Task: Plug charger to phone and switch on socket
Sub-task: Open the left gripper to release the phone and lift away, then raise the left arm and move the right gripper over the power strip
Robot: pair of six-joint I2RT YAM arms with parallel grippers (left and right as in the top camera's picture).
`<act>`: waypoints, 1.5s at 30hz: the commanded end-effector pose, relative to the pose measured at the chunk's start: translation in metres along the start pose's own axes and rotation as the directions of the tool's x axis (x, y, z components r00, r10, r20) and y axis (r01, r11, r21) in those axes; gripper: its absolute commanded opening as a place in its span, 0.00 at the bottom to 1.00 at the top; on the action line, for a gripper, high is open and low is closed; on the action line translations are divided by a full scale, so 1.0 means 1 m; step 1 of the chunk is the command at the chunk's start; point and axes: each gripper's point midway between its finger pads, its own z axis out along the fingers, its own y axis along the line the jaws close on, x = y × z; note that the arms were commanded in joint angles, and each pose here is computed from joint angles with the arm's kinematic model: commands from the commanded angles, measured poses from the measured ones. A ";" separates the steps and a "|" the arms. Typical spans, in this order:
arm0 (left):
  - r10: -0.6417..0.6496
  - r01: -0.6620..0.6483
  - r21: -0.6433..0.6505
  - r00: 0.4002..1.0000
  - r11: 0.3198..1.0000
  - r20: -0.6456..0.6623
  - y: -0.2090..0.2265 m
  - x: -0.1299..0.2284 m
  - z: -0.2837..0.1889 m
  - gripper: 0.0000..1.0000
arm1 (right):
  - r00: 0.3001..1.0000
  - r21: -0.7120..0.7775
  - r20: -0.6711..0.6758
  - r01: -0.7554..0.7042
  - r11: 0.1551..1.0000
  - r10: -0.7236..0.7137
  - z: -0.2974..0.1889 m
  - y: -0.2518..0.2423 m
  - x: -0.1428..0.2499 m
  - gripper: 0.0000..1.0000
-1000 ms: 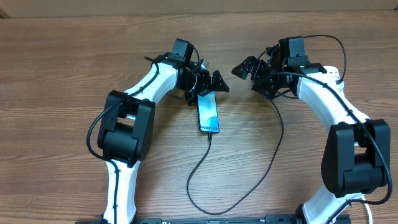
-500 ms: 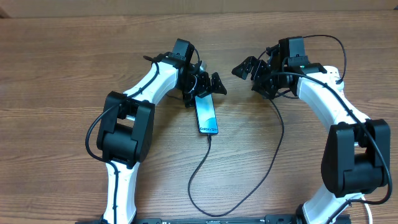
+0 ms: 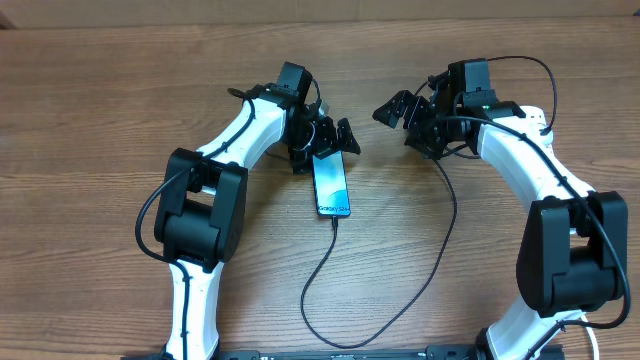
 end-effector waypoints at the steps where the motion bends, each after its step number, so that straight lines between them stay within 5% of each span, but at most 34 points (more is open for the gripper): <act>1: -0.069 0.069 -0.195 0.998 0.978 0.004 0.057 0.002 0.023 1.00 | 0.999 -0.007 0.029 0.023 1.000 -0.023 -0.007 0.007 -0.009 0.99; 30: -0.018 0.029 -0.301 0.999 0.953 0.037 0.076 -0.004 0.012 1.00 | 1.000 -0.001 0.021 0.017 1.000 -0.017 -0.007 0.006 -0.007 1.00; 45: 0.241 -0.081 -0.515 0.937 0.853 0.253 0.054 -0.011 -0.126 1.00 | 1.000 0.013 0.021 0.012 1.000 -0.012 -0.007 0.003 -0.006 1.00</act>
